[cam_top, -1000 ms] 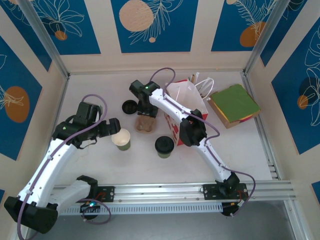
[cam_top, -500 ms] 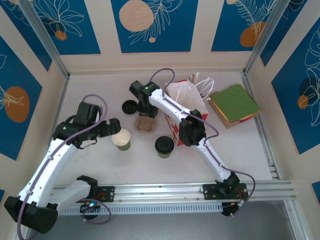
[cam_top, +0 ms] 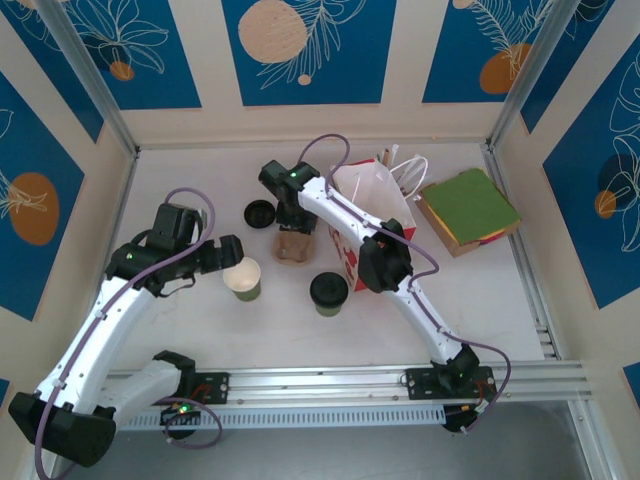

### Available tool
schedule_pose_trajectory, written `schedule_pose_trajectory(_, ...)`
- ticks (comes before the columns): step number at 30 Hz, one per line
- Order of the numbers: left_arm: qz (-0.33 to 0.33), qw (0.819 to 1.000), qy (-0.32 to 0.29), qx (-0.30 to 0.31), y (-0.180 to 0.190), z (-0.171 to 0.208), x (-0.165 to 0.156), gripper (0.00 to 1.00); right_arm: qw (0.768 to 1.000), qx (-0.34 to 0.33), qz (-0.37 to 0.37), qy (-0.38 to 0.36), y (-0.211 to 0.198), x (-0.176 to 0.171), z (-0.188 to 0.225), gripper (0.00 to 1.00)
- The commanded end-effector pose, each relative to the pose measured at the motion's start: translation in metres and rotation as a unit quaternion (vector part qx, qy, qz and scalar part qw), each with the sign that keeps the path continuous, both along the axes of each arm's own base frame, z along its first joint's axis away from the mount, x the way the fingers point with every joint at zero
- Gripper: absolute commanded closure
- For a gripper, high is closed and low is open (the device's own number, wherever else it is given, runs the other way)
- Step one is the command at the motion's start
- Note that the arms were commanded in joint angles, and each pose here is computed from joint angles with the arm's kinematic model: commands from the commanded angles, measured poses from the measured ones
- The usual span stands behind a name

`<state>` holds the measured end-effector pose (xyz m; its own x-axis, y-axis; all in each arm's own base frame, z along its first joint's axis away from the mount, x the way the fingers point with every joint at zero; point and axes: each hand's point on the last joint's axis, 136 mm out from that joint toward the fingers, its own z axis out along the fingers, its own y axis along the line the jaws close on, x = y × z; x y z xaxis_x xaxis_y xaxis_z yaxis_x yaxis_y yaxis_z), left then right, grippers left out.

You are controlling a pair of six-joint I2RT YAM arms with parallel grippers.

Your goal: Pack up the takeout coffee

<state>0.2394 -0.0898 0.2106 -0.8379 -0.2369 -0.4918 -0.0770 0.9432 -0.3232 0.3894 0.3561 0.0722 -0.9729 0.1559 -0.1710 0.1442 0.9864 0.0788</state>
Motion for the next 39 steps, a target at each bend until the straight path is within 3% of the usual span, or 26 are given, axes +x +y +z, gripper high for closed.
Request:
schedule_pose_trajectory(1, -0.003, 1.000, 0.004, -0.011, -0.003, -0.003, 0.002, 0.00, 0.999, 0.015, 0.011, -0.036, 0.002, -0.003, 0.046, 0.67)
schedule_pose_trajectory(10, -0.005, 1.000, 0.003, -0.029, -0.009, -0.002, 0.010, 0.00, 0.999, 0.019, 0.019, -0.038, 0.003, -0.005, 0.052, 0.67)
schedule_pose_trajectory(13, -0.001, 0.999, -0.004, -0.054, -0.013, 0.004, 0.021, 0.00, 0.999, 0.022, 0.024, -0.034, 0.004, -0.006, 0.051, 0.67)
schedule_pose_trajectory(18, 0.015, 0.991, 0.009, -0.129, -0.023, 0.001, 0.048, 0.10, 0.999, 0.023, 0.032, -0.032, 0.005, -0.006, 0.049, 0.67)
schedule_pose_trajectory(25, 0.024, 0.961, 0.028, -0.274, -0.044, -0.006, 0.096, 0.30, 0.998, 0.031, 0.038, -0.033, 0.005, -0.003, 0.052, 0.67)
schedule_pose_trajectory(32, 0.017, 0.917, 0.040, -0.397, -0.068, -0.024, 0.145, 0.40, 0.998, 0.042, 0.047, -0.026, 0.007, -0.003, 0.049, 0.68)
schedule_pose_trajectory(39, 0.019, 0.902, 0.025, -0.430, -0.076, -0.038, 0.188, 0.41, 0.997, 0.050, 0.051, -0.013, 0.010, -0.007, 0.046, 0.68)
